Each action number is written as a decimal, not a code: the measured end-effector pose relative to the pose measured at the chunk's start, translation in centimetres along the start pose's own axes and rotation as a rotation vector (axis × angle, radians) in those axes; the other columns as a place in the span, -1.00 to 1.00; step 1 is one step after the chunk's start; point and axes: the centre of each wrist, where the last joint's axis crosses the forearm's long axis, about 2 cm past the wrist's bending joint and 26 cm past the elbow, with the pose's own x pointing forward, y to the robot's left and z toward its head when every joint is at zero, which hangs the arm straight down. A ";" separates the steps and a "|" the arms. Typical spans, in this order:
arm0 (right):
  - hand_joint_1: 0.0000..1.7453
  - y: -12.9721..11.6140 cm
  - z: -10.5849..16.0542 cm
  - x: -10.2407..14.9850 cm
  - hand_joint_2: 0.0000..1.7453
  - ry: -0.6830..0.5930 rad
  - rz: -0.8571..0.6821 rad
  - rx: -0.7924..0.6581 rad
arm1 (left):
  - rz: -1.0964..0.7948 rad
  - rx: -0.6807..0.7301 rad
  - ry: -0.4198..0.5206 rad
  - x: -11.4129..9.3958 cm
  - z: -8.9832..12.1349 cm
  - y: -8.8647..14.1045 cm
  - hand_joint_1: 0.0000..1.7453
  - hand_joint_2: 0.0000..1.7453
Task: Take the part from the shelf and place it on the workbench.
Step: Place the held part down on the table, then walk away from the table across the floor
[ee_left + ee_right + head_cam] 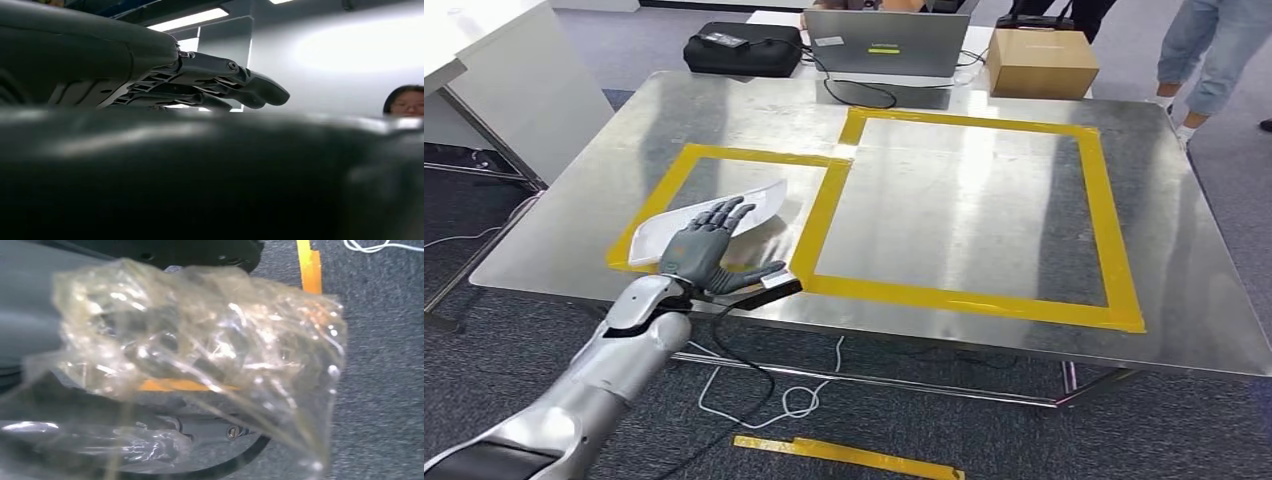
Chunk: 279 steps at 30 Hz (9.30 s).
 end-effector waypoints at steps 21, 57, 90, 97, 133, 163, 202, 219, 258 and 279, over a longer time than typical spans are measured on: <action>-1.00 0.3 0.8 -1.3 -1.00 0.038 -0.081 -0.074 | 0.407 0.322 -0.036 -0.2 15.3 1.9 -1.00 -1.00; -1.00 1.5 1.1 -1.5 -1.00 0.106 -0.093 -0.079 | 0.809 0.283 1.283 -11.4 36.7 -10.5 -1.00 -1.00; -1.00 1.9 1.1 -1.6 -1.00 0.116 -0.102 -0.040 | 0.843 0.031 1.385 -8.3 37.4 -12.5 -1.00 -1.00; -1.00 1.9 1.1 -1.5 -1.00 0.118 -0.098 -0.031 | 0.851 0.014 1.369 -8.0 36.8 -12.7 -1.00 -1.00; -1.00 1.8 1.2 -1.7 -1.00 0.133 -0.064 -0.017 | 0.948 -0.095 1.360 -5.5 37.1 -13.8 -1.00 -1.00; -1.00 2.1 1.3 -1.7 -1.00 0.131 -0.051 -0.006 | 0.952 -0.175 1.351 -4.2 36.9 -14.3 -1.00 -1.00; -1.00 3.2 1.3 -1.6 -1.00 0.127 -0.047 0.002 | 0.948 -0.207 1.356 -3.4 37.4 -14.5 -1.00 -1.00; -1.00 3.3 1.4 -1.7 -1.00 0.125 -0.045 0.008 | 0.942 -0.213 1.353 -3.8 37.6 -14.4 -1.00 -1.00; -1.00 2.5 1.3 -1.7 -1.00 0.105 -0.021 0.022 | 0.949 -0.191 1.341 -4.3 37.9 -14.1 -1.00 -1.00; -1.00 2.8 1.2 -1.5 -1.00 0.107 0.007 0.036 | 0.928 -0.259 1.342 -3.7 38.7 -14.2 -1.00 -1.00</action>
